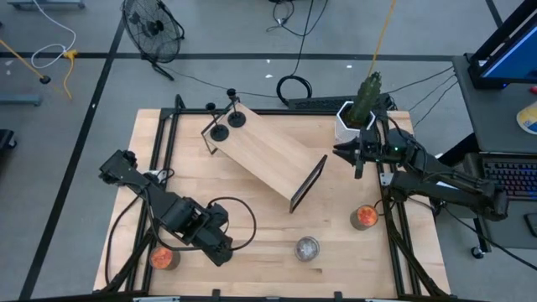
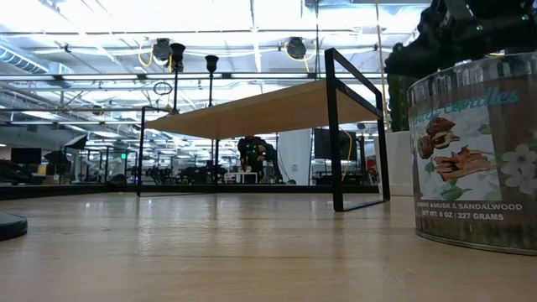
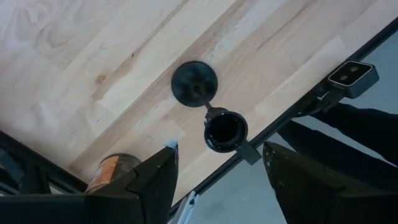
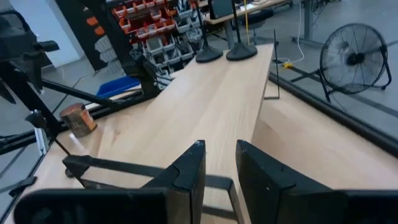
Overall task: Pick & Place candle stick holders
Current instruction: Put the black candle holder on the shelf
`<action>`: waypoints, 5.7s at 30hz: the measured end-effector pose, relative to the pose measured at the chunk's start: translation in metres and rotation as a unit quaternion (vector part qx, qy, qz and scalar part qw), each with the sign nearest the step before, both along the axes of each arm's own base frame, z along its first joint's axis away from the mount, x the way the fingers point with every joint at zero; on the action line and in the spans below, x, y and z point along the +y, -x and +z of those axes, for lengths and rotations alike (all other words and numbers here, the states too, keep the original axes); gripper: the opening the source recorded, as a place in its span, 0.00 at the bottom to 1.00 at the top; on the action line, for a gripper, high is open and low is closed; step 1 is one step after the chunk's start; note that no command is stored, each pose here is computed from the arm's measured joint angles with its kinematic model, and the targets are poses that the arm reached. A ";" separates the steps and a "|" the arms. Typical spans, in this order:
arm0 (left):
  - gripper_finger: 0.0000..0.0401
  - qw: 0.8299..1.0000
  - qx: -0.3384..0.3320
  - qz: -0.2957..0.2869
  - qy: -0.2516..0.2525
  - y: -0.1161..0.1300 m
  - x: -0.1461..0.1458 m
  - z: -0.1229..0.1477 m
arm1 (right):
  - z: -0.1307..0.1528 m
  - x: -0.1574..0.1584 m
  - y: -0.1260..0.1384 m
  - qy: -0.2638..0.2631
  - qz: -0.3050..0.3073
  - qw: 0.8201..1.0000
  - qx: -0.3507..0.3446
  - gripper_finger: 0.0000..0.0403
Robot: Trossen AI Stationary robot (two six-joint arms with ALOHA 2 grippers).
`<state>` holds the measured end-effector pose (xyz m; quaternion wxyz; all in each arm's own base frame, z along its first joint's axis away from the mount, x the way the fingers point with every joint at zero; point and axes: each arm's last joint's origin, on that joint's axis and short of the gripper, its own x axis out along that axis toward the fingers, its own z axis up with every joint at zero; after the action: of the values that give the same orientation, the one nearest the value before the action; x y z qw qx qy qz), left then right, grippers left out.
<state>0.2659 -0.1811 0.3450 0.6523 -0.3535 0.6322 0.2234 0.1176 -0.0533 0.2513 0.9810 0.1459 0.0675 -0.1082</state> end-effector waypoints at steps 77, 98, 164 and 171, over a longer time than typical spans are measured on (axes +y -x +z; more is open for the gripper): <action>0.04 0.985 -0.095 0.112 0.084 0.015 0.085 0.082 | -0.007 0.000 0.000 -0.023 -0.001 1.000 0.004 0.21; 0.04 0.959 -0.213 0.176 0.069 0.014 0.162 0.132 | -0.007 0.000 0.000 -0.014 0.000 1.000 0.006 0.21; 0.04 0.966 -0.189 0.117 -0.133 -0.010 0.259 0.108 | -0.006 0.000 0.000 -0.039 -0.003 0.999 -0.002 0.21; 0.04 0.967 -0.191 0.111 -0.125 -0.010 0.255 0.108 | 0.024 0.000 -0.014 0.058 0.082 0.984 -0.147 0.21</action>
<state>0.2764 0.0740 0.4534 0.7712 -0.3730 0.4199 0.2997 0.1315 -0.0530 0.2752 0.9927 0.0969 -0.0717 -0.0088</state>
